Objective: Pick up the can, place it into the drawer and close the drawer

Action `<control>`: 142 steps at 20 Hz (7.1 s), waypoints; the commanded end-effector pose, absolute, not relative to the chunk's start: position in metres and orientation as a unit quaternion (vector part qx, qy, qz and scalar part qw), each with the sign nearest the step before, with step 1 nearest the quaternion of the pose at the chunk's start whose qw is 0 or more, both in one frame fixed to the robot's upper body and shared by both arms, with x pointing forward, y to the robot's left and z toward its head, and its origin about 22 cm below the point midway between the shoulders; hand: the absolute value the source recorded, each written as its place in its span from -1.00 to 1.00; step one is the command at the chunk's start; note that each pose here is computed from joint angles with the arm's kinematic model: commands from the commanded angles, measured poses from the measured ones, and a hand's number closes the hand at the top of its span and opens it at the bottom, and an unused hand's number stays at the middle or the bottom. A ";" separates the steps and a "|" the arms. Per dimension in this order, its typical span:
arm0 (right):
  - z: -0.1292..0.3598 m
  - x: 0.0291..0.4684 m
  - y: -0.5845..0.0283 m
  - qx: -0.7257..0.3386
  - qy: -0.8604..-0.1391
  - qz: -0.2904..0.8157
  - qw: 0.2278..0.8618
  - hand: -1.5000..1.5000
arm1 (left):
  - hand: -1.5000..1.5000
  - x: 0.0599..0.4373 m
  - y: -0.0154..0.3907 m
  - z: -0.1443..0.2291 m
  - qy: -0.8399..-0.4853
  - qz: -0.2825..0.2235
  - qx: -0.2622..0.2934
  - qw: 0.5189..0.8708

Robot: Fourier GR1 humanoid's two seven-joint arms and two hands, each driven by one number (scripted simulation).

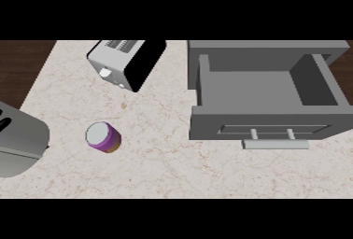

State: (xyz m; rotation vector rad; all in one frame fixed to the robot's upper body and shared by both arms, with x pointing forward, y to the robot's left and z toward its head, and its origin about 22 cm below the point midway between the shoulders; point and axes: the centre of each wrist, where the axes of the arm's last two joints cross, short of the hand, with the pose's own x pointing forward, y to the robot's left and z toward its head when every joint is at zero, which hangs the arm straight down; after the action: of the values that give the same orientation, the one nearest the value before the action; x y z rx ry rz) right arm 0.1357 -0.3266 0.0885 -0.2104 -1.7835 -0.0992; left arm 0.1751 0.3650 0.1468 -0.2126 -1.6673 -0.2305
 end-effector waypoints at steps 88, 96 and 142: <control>0.120 0.052 -0.374 -0.075 -0.776 -0.050 0.624 -1.00 | 1.00 0.309 0.290 -0.106 -0.638 0.009 -0.237 0.733; 0.110 0.068 -0.379 -0.081 -0.776 -0.071 0.622 -1.00 | 1.00 0.316 0.269 -0.091 -0.676 0.071 -0.199 0.706; 0.118 0.050 -0.368 -0.072 -0.774 -0.064 0.625 -1.00 | 1.00 0.399 0.060 0.194 -0.766 0.042 -0.079 0.637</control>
State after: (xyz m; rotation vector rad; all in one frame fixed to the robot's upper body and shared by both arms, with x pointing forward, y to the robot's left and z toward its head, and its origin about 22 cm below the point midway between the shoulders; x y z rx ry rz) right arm 0.0640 -0.3628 0.1217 -0.1524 -1.7819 -0.1402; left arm 0.3888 0.0671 0.1876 -0.1960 -1.7461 0.1111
